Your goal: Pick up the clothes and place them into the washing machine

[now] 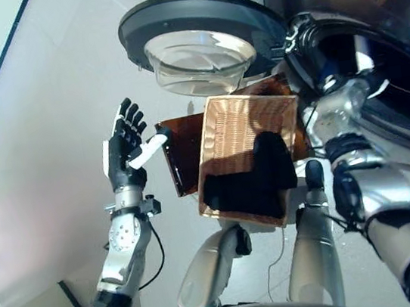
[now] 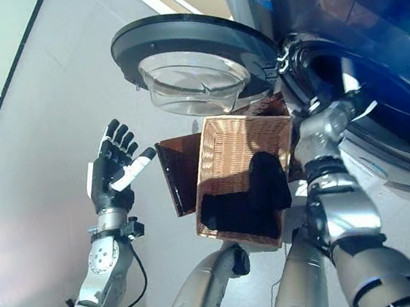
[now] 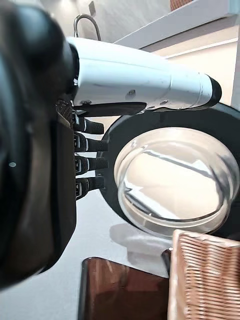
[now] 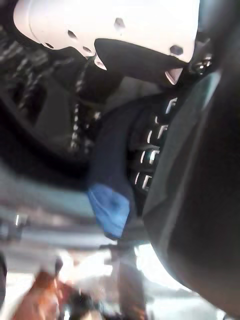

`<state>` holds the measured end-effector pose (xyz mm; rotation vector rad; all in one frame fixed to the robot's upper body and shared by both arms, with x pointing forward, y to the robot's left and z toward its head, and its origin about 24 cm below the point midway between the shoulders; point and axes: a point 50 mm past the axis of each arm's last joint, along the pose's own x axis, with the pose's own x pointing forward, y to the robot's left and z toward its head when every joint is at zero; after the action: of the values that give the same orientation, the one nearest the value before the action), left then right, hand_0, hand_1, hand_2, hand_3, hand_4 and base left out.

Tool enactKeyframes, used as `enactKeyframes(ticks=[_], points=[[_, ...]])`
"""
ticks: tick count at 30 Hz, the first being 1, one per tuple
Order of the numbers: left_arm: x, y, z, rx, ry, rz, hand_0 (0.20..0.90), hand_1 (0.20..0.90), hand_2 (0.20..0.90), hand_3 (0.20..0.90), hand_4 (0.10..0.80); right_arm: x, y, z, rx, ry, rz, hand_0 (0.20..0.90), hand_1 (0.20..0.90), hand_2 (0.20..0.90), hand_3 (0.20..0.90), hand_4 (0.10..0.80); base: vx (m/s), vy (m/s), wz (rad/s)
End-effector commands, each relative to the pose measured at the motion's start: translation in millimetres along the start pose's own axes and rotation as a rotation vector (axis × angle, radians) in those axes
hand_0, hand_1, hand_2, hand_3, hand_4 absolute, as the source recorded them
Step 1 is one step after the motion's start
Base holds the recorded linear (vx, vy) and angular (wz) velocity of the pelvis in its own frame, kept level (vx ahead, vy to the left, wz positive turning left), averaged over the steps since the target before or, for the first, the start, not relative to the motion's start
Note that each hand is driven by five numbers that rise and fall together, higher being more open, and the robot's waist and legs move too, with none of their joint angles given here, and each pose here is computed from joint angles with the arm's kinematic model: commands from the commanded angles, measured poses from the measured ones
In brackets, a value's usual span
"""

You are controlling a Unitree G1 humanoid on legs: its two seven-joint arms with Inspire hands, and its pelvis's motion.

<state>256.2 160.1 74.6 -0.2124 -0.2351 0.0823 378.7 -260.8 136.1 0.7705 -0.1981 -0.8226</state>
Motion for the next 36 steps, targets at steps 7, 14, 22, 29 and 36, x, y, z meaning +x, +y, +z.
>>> enactKeyframes(ticks=[7, 14, 22, 29, 36], points=[[-2.3, 13.3, 38.3, -0.055, -0.213, 0.065, 0.900, 0.900, 0.900, 0.900, 0.800, -38.3, 4.0, -33.3, -0.204, -0.060, 0.217, 0.900, 0.900, 0.900, 0.900, 0.800, 0.001, -0.002, -0.02], [-3.6, 18.5, 36.7, -0.041, -0.211, 0.095, 0.900, 0.900, 0.900, 0.900, 0.800, -56.5, -6.3, -57.2, -0.319, -0.020, 0.274, 0.900, 0.900, 0.900, 0.900, 0.800, 0.000, 0.000, 0.00], [-1.3, 29.4, 37.3, 0.019, -0.226, 0.138, 0.900, 0.900, 0.900, 0.900, 0.800, -64.3, -9.4, -60.0, -0.935, -0.252, 0.547, 0.900, 0.900, 0.900, 0.900, 0.800, -0.002, -0.010, 0.02], [3.2, 28.8, 41.9, 0.030, -0.260, 0.147, 0.900, 0.900, 0.900, 0.900, 0.800, -54.7, -7.2, -54.6, -1.100, -0.353, 0.516, 0.900, 0.900, 0.900, 0.900, 0.800, 0.001, -0.002, 0.04], [5.3, 28.8, 42.8, 0.026, -0.271, 0.161, 0.900, 0.900, 0.900, 0.900, 0.800, -58.5, -10.0, -61.7, -1.321, -0.438, 0.608, 0.900, 0.900, 0.900, 0.900, 0.800, 0.000, 0.000, 0.00]])
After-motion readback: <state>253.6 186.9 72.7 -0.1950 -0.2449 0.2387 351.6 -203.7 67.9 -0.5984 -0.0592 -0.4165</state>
